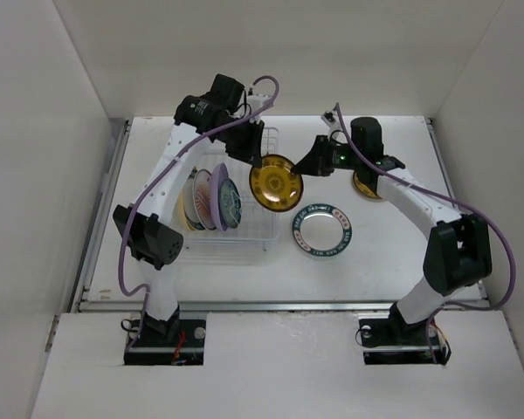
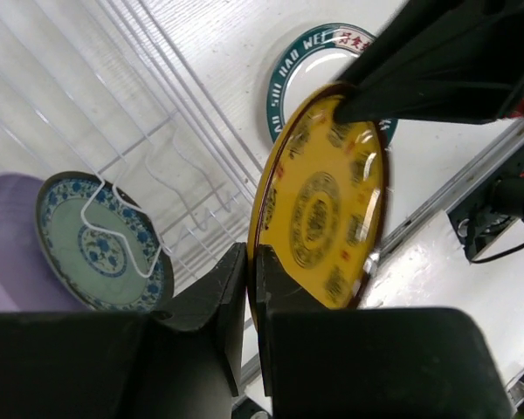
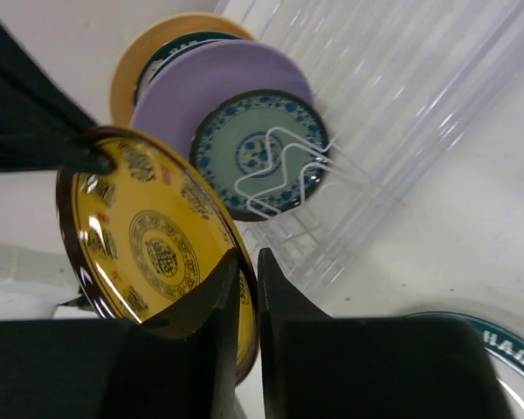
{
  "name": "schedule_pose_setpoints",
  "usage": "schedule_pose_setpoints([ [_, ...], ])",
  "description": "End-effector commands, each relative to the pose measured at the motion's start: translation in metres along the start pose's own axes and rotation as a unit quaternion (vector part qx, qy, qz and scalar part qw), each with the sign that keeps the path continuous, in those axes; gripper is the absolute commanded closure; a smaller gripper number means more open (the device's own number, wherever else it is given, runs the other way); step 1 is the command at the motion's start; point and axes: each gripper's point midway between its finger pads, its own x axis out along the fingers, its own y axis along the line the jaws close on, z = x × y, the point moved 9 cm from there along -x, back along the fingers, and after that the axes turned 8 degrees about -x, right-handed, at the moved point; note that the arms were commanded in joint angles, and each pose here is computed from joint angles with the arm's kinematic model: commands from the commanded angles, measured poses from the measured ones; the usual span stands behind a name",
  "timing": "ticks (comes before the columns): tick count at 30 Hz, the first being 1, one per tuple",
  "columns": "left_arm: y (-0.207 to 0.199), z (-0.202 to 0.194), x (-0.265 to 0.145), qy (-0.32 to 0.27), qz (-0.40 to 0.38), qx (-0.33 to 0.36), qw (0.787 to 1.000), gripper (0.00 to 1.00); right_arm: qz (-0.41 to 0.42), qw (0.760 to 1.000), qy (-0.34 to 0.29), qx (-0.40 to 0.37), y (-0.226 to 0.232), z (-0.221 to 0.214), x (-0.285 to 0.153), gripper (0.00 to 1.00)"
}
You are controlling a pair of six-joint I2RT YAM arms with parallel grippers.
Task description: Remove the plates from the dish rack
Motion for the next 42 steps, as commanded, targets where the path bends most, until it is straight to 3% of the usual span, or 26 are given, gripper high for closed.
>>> schedule_pose_setpoints([
  [1, -0.010, 0.004, -0.009, -0.020, -0.039, 0.006, 0.999, 1.00, 0.035, 0.999, -0.015, -0.026, 0.009, 0.005, 0.000, 0.88],
  [3, -0.005, 0.005, -0.007, -0.023, -0.032, 0.002, 0.999, 1.00, 0.045, 0.999, -0.011, -0.026, 0.009, 0.002, 0.000, 0.88],
  [6, -0.004, 0.006, -0.007, -0.025, -0.023, 0.002, 0.999, 1.00, 0.062, 0.998, -0.005, -0.027, 0.011, -0.001, 0.000, 1.00],
  [9, 0.000, 0.006, -0.003, -0.024, -0.009, 0.000, 1.000, 1.00, 0.064, 0.997, -0.011, -0.030, 0.014, -0.002, -0.004, 1.00],
  [11, 0.003, 0.007, -0.003, -0.028, 0.008, -0.001, 1.000, 0.74, 0.067, 0.997, -0.017, -0.026, 0.018, -0.001, -0.007, 1.00],
  [13, 0.006, 0.009, -0.006, -0.037, 0.030, 0.001, 0.999, 0.36, 0.053, 0.998, -0.031, -0.006, 0.017, 0.005, -0.011, 1.00],
  [14, 0.007, 0.010, -0.006, -0.040, 0.040, 0.000, 0.998, 0.00, 0.034, 0.998, -0.046, 0.003, 0.012, 0.011, -0.017, 1.00],
  [20, 0.012, 0.025, -0.033, -0.125, 0.137, -0.006, 0.983, 0.00, -0.051, 0.990, -0.103, 0.085, -0.023, 0.023, -0.044, 1.00],
  [24, 0.014, 0.023, -0.046, -0.147, 0.170, -0.007, 0.974, 0.00, -0.204, 0.956, -0.147, 0.151, -0.066, 0.023, -0.076, 1.00],
  [25, 0.016, 0.021, -0.047, -0.139, 0.178, 0.005, 0.974, 0.00, -0.281, 0.927, -0.161, 0.188, -0.085, 0.019, -0.094, 1.00],
  [27, 0.014, 0.011, -0.037, -0.102, 0.185, 0.019, 0.977, 0.00, -0.335, 0.899, -0.178, 0.219, -0.099, 0.012, -0.115, 1.00],
  [30, 0.014, 0.000, -0.027, -0.047, 0.172, 0.042, 0.983, 0.00, -0.419, 0.838, -0.213, 0.277, -0.123, -0.005, -0.153, 1.00],
  [31, 0.011, -0.005, -0.022, -0.027, 0.153, 0.051, 0.987, 0.03, -0.461, 0.807, -0.218, 0.298, -0.136, -0.017, -0.167, 1.00],
  [32, 0.012, -0.008, -0.020, -0.014, 0.150, 0.057, 0.987, 0.03, -0.476, 0.795, -0.227, 0.299, -0.139, -0.018, -0.175, 1.00],
  [35, 0.015, -0.022, 0.000, 0.044, 0.159, 0.096, 0.982, 0.06, -0.516, 0.763, -0.228, 0.315, -0.153, -0.028, -0.190, 1.00],
  [39, 0.027, -0.033, 0.016, 0.088, 0.210, 0.119, 0.966, 0.06, -0.536, 0.745, -0.225, 0.327, -0.173, -0.035, -0.200, 1.00],
  [42, 0.032, -0.036, 0.018, 0.097, 0.230, 0.119, 0.961, 0.05, -0.520, 0.760, -0.212, 0.328, -0.190, -0.032, -0.195, 1.00],
])
